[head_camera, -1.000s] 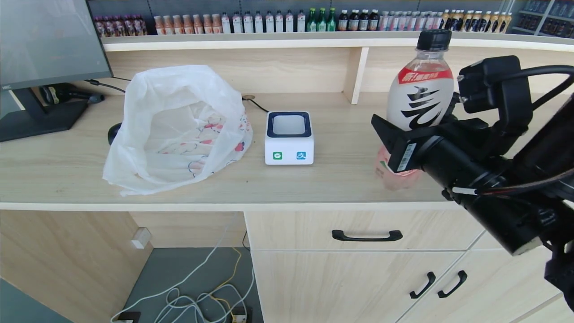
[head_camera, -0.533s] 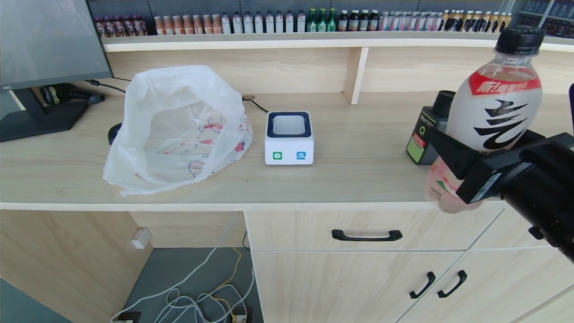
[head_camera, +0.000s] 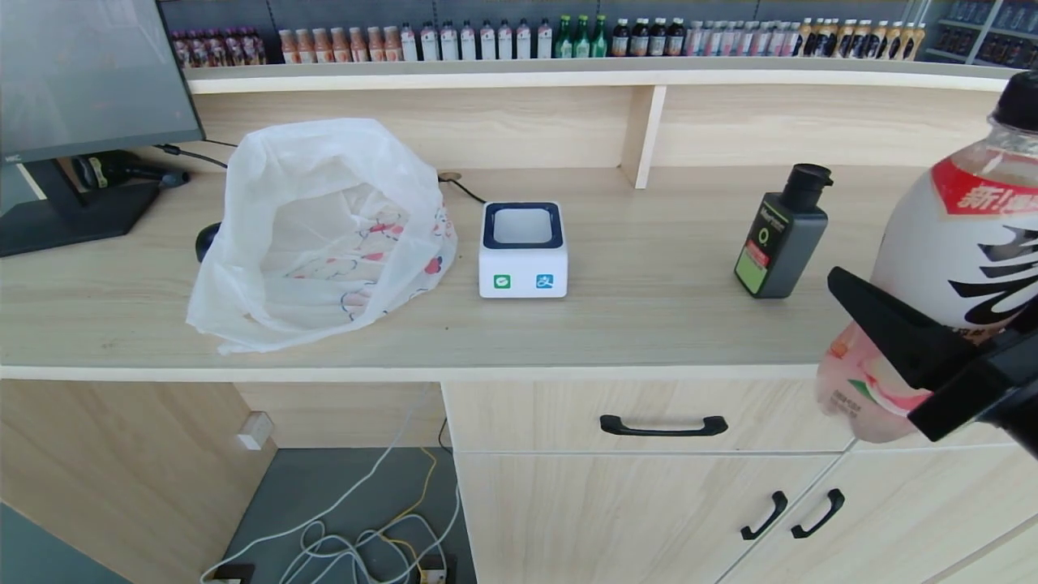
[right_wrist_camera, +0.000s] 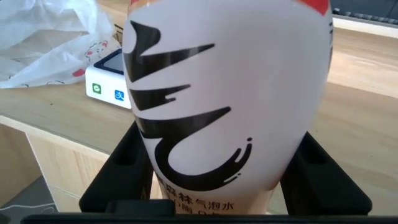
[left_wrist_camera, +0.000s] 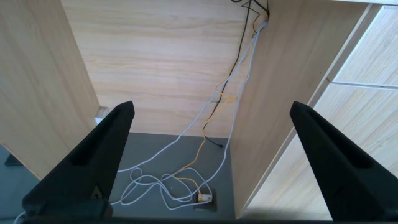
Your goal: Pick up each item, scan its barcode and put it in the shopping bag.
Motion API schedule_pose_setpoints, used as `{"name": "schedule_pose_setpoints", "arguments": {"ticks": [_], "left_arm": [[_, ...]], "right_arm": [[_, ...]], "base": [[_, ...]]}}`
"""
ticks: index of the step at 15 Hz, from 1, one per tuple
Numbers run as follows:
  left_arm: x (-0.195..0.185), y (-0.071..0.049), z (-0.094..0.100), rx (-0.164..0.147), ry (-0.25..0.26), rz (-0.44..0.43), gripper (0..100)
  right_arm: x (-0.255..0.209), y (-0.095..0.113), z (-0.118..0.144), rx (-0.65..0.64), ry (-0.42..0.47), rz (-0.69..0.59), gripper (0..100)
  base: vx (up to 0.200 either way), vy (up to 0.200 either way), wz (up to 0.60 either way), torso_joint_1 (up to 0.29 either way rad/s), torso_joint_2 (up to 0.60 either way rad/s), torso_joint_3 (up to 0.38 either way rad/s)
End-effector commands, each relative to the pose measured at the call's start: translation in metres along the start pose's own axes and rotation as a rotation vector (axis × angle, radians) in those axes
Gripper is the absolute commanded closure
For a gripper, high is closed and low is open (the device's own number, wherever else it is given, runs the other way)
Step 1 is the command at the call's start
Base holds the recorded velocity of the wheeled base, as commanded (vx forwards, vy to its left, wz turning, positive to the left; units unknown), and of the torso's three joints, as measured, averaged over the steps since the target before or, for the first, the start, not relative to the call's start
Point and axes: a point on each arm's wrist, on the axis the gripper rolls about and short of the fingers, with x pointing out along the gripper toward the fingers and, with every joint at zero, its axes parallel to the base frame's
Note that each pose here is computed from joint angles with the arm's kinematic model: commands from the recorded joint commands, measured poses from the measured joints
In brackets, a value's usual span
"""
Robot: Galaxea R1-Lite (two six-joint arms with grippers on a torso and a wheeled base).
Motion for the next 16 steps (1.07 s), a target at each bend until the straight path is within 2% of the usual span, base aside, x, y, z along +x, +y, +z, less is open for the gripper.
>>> {"name": "schedule_pose_setpoints", "arguments": {"ticks": [1, 5, 7, 9, 11, 14, 16], "left_arm": [[0.0, 0.0, 0.0, -0.001, -0.001, 0.0, 0], [0.0, 0.0, 0.0, -0.001, -0.001, 0.0, 0], [0.0, 0.0, 0.0, -0.001, -0.001, -0.001, 0], [0.0, 0.0, 0.0, -0.001, -0.001, 0.0, 0], [0.0, 0.0, 0.0, -0.001, -0.001, 0.0, 0], [0.0, 0.0, 0.0, -0.001, -0.001, 0.0, 0], [0.0, 0.0, 0.0, -0.001, -0.001, 0.0, 0]], "right_arm": [[-0.005, 0.011, 0.004, 0.013, -0.016, 0.07, 100], [-0.01, 0.033, 0.003, -0.02, -0.014, 0.198, 100], [-0.008, 0.053, 0.001, -0.077, -0.007, 0.287, 100], [-0.001, 0.07, 0.004, -0.166, -0.042, 0.362, 100], [0.001, 0.075, 0.007, -0.243, -0.069, 0.378, 100], [-0.007, 0.099, 0.007, -0.303, -0.094, 0.48, 100], [-0.009, 0.108, 0.012, -0.363, -0.134, 0.506, 100]], "base": [[0.0, 0.0, 0.0, 0.0, 0.0, 0.0], [0.0, 0.0, 0.0, 0.0, 0.0, 0.0], [0.0, 0.0, 0.0, 0.0, 0.0, 0.0], [0.0, 0.0, 0.0, 0.0, 0.0, 0.0], [0.0, 0.0, 0.0, 0.0, 0.0, 0.0], [0.0, 0.0, 0.0, 0.0, 0.0, 0.0], [0.0, 0.0, 0.0, 0.0, 0.0, 0.0]]}}
